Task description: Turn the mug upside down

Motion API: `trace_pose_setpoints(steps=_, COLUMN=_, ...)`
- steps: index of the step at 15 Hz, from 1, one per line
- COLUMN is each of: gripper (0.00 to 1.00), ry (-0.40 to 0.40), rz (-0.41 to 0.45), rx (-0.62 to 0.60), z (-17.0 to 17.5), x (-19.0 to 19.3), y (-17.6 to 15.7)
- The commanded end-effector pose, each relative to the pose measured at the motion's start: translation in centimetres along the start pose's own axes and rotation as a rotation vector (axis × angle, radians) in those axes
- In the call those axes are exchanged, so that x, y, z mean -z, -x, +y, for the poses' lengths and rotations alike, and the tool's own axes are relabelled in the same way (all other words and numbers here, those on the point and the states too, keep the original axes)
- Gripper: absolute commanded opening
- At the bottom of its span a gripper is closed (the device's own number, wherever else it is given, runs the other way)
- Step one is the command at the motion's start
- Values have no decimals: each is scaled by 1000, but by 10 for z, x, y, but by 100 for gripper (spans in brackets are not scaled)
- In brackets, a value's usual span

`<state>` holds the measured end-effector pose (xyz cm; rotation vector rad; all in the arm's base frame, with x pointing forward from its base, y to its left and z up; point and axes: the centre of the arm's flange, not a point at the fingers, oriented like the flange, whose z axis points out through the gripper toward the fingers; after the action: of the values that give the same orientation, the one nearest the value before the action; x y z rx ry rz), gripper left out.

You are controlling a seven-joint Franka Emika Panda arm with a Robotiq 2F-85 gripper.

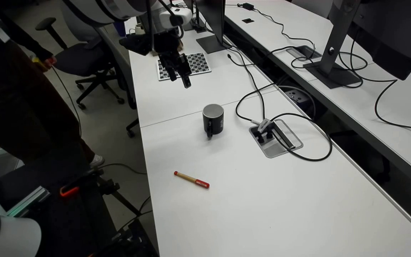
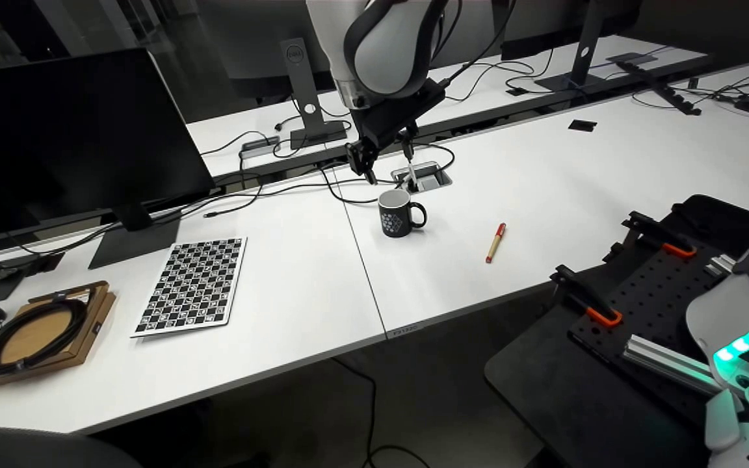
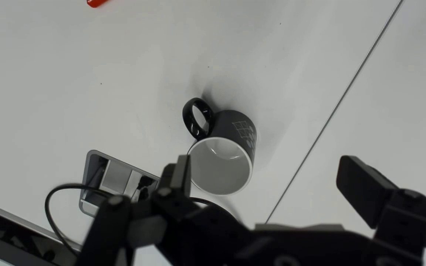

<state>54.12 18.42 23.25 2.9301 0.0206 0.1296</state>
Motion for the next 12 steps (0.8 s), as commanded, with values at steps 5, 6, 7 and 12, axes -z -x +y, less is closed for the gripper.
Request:
trace_pose_setpoints(steps=5, gripper=100, ry=-141, rz=107, rx=19, z=-21, x=-20, y=-18)
trace_pose_setpoints(steps=6, gripper=100, ry=-157, rz=117, rx=16, z=-26, x=-24, y=-20)
trace_pose_setpoints(steps=7, gripper=100, ry=-174, rz=127, rx=10, z=-30, x=-30, y=-23)
trace_pose_setpoints(steps=12, gripper=100, ry=-126, rz=145, rx=3, z=-34, x=-61, y=-35)
